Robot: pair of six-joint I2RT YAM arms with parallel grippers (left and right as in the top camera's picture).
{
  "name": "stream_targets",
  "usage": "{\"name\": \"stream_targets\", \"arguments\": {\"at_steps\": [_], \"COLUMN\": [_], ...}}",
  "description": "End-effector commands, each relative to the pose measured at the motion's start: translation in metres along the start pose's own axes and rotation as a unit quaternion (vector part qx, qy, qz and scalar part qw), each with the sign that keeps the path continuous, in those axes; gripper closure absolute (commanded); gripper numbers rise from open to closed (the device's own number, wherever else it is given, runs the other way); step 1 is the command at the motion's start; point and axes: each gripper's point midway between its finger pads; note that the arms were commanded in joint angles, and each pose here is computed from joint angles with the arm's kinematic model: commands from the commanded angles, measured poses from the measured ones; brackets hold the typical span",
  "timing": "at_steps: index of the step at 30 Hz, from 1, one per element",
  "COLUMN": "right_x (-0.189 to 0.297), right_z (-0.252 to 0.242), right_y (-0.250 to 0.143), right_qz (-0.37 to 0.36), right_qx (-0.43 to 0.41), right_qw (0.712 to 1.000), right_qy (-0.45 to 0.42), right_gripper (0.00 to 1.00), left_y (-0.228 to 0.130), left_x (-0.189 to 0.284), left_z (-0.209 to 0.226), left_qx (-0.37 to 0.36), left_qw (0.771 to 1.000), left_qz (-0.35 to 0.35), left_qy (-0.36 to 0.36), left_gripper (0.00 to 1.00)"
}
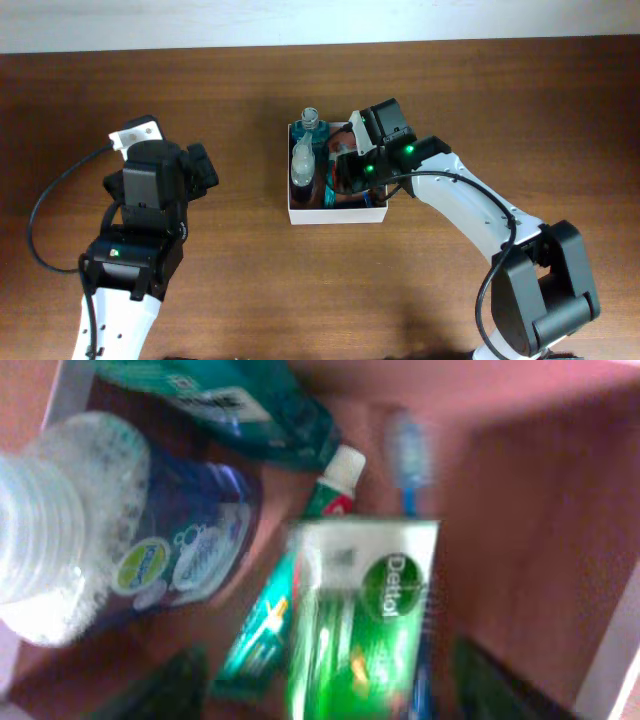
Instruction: Pack container
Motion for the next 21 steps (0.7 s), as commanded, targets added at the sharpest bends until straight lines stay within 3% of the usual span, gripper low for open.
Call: {"name": "stream_targets", "arguments": {"at_steps": [1,2,11,21], "right_x": [0.017,0.024,0.137,0.269], "right_z": [0.009,0.011,0.038,0.045], "right_y": [0.010,0.012,0.020,-0.038], "right_qz": [-0.022,-0.028,-0.119,-0.198], "right_qx": [0.007,0.009,0.028,0.043], "right_qw": [1.000,1.000,0.992,0.977], "right_qy": [0.008,0.010,0.039,0.061], "right_gripper": [0.12,0.01,0.01,0.01], "left_y": [0.002,0.002,0.002,0.002], "left_x": [-0.001,-0.001,-0.001,-0.001], "left_z": [0.003,0.003,0.003,0.003], "left_qx": [-0.002,-0.002,-0.002,-0.002], "left_qw": [1.000,1.000,1.000,1.000], "left_qz": [-0.002,-0.002,-0.002,-0.002], "left_qy": [0.007,0.007,0.007,0.007], "left_gripper": [0.01,0.01,0.01,0.01]}}
Point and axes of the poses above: each gripper's point midway between its finger pads, its own x axis back along the fingers, its own z axis along the line the jaws close on, y = z × x, and after that the axes turned 8 degrees about -x, right-handed
